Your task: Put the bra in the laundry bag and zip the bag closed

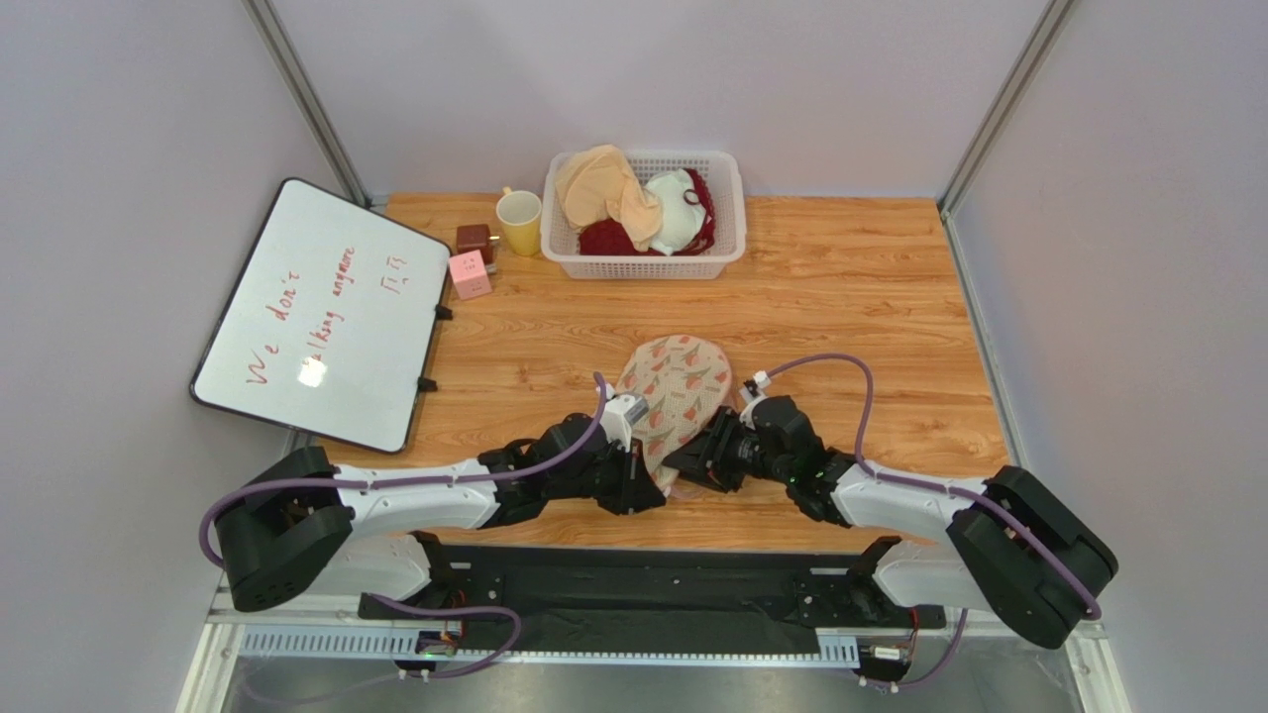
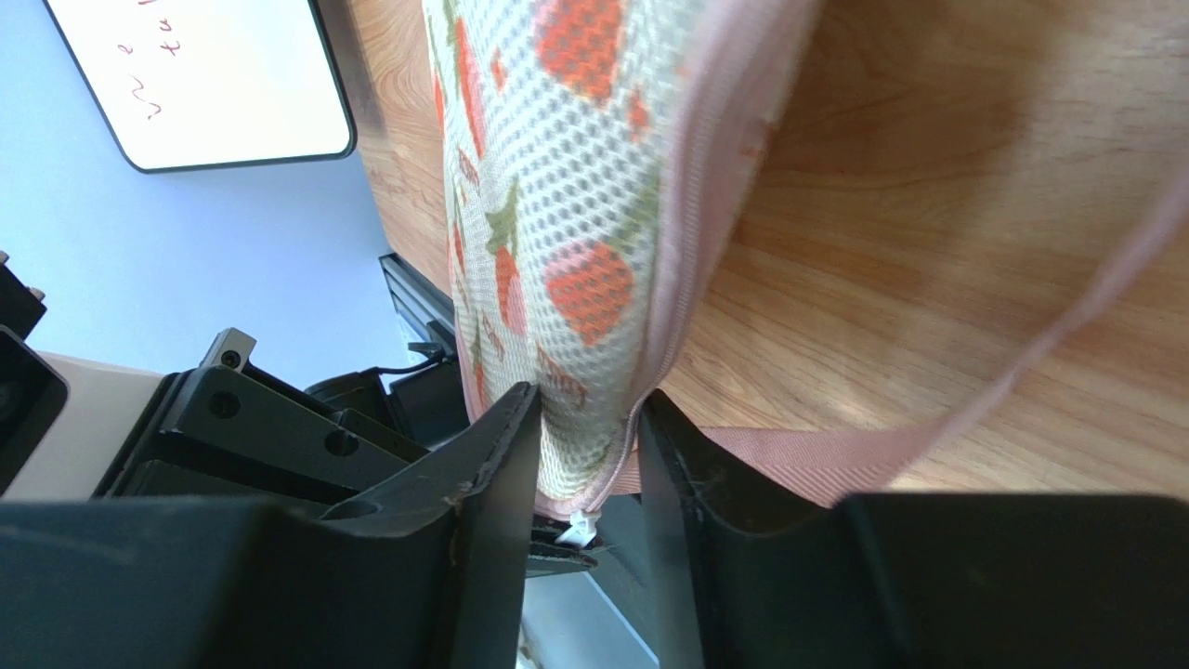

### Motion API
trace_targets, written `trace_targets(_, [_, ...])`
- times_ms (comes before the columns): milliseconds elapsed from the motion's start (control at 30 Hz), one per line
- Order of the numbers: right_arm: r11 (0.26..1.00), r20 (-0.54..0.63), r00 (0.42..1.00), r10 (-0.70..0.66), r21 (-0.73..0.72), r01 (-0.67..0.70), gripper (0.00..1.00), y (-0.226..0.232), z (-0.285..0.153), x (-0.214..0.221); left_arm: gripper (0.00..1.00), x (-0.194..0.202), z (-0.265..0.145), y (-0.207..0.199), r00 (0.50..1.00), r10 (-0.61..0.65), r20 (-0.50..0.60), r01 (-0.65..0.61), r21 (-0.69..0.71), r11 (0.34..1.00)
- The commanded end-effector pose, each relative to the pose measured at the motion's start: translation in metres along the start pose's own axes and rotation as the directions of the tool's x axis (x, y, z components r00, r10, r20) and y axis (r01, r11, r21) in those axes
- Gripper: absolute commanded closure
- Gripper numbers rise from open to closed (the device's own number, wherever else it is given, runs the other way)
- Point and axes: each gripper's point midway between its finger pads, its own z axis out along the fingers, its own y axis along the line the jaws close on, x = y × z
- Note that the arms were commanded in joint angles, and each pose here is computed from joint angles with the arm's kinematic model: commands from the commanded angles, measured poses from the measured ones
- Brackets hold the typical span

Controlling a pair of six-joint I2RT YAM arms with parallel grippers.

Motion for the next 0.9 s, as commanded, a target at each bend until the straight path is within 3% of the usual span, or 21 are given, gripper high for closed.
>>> trace_targets(0, [0.998,0.045,0.999,0.008,-0.061,-0.005,0.72,0.013,0.000,-0.007,1.00,-0.013,-0.001,-0.016,0.999,0.027,0.042,-0.030,0.054,0.998])
trace_targets(100, [0.999,0.043,0.999,0.019,-0.052,-0.016,0.85,0.009,-0.003,-0.008,1.00,-0.011,-0.002,-0.010,0.999,0.027,0.039,-0.028,0.027,0.999])
trace_targets(133, [0.998,0.051,0.998,0.028,-0.051,-0.026,0.94,0.008,-0.005,-0.012,1.00,-0.006,-0.003,-0.004,0.999,0.023,0.028,-0.023,0.005,1.000])
trace_targets(200, [0.998,0.046,0.998,0.043,-0.055,-0.040,1.00,0.004,-0.009,-0.017,1.00,-0.005,-0.005,0.005,0.999,0.022,0.035,-0.021,-0.034,0.999])
trace_targets(533, [0.990,-0.090,0.996,0.004,-0.140,-0.017,1.00,0.004,-0.029,-0.028,1.00,0.022,-0.030,0.054,0.999,-0.032,0.002,0.032,-0.242,0.970])
trace_targets(867, [0.987,-0.225,0.974,-0.019,-0.159,-0.017,1.00,-0.018,-0.036,-0.008,1.00,0.017,-0.074,0.119,0.990,-0.111,0.090,0.140,-0.488,0.861])
